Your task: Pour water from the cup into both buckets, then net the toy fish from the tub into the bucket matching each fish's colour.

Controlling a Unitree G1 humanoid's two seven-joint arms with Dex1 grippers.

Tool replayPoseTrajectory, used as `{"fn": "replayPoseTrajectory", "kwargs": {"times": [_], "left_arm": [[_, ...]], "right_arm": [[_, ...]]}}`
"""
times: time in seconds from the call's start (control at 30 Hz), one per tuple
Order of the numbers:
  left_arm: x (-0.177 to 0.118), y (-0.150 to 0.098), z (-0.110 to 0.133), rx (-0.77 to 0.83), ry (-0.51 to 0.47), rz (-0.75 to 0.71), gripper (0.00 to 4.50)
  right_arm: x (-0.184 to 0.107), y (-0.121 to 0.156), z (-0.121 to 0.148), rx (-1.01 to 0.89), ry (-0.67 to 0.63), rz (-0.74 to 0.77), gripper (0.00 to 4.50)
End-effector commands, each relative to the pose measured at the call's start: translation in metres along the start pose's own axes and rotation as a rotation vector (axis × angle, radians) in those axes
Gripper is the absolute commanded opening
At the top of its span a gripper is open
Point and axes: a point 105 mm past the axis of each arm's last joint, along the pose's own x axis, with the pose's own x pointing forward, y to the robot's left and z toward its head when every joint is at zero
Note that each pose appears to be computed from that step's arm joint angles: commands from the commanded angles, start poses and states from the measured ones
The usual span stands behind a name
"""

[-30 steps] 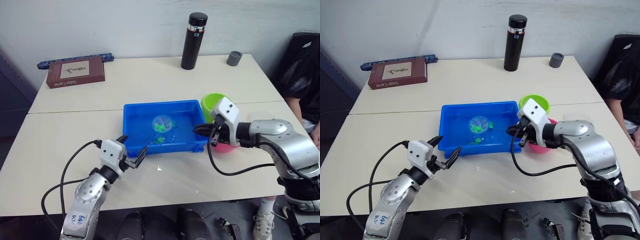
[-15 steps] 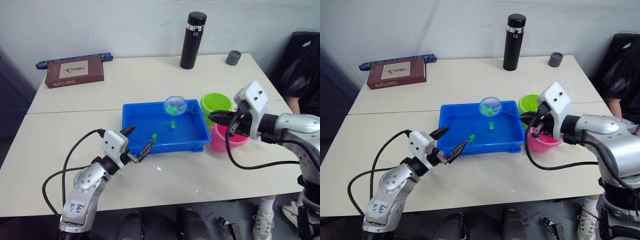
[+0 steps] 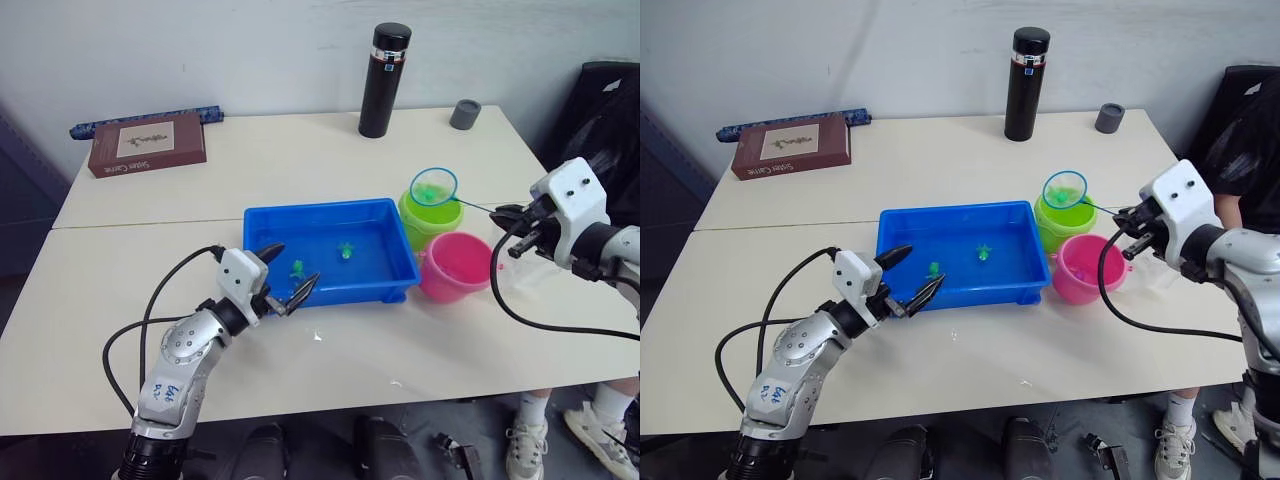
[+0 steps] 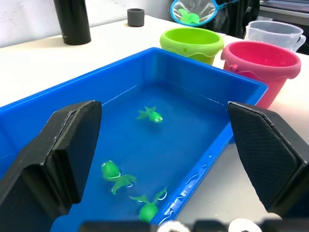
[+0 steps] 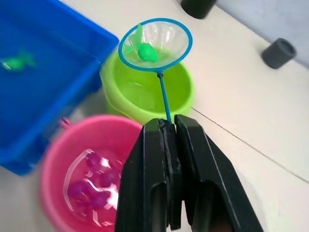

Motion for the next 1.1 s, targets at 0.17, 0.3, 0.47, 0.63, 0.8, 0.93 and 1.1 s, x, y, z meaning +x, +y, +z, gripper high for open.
{"fn": "replayPoseTrajectory", "kwargs": {"times": [0.17, 0.3, 0.47, 0.63, 0.8, 0.93, 1.1], "left_arm": [[0.003, -0.004, 0.007, 0.012, -0.032, -0.018, 4.46], [0.002, -0.004, 0.007, 0.012, -0.03, -0.013, 4.46], [0.001, -0.004, 0.006, 0.011, -0.029, -0.004, 4.46], [0.0, -0.004, 0.005, 0.011, -0.027, -0.001, 4.46], [-0.001, -0.004, 0.004, 0.009, -0.026, -0.002, 4.46], [-0.002, -0.005, 0.004, 0.009, -0.025, -0.005, 4.46], [-0.002, -0.005, 0.003, 0.006, -0.024, -0.004, 4.46]], "right_arm": [[0.003, -0.012, -0.005, -0.259, -0.019, -0.127, 0.0], [0.004, -0.019, -0.008, -0.421, -0.022, -0.186, 0.0], [0.003, -0.02, -0.006, -0.66, -0.049, -0.215, 0.0], [0.003, -0.018, -0.008, -0.803, -0.069, -0.218, 0.0], [0.004, -0.011, -0.008, -0.991, -0.099, -0.205, 0.0], [0.004, -0.006, -0.011, -1.104, -0.11, -0.188, 0.0], [0.003, -0.007, -0.007, -1.219, -0.131, -0.213, 0.0]]}}
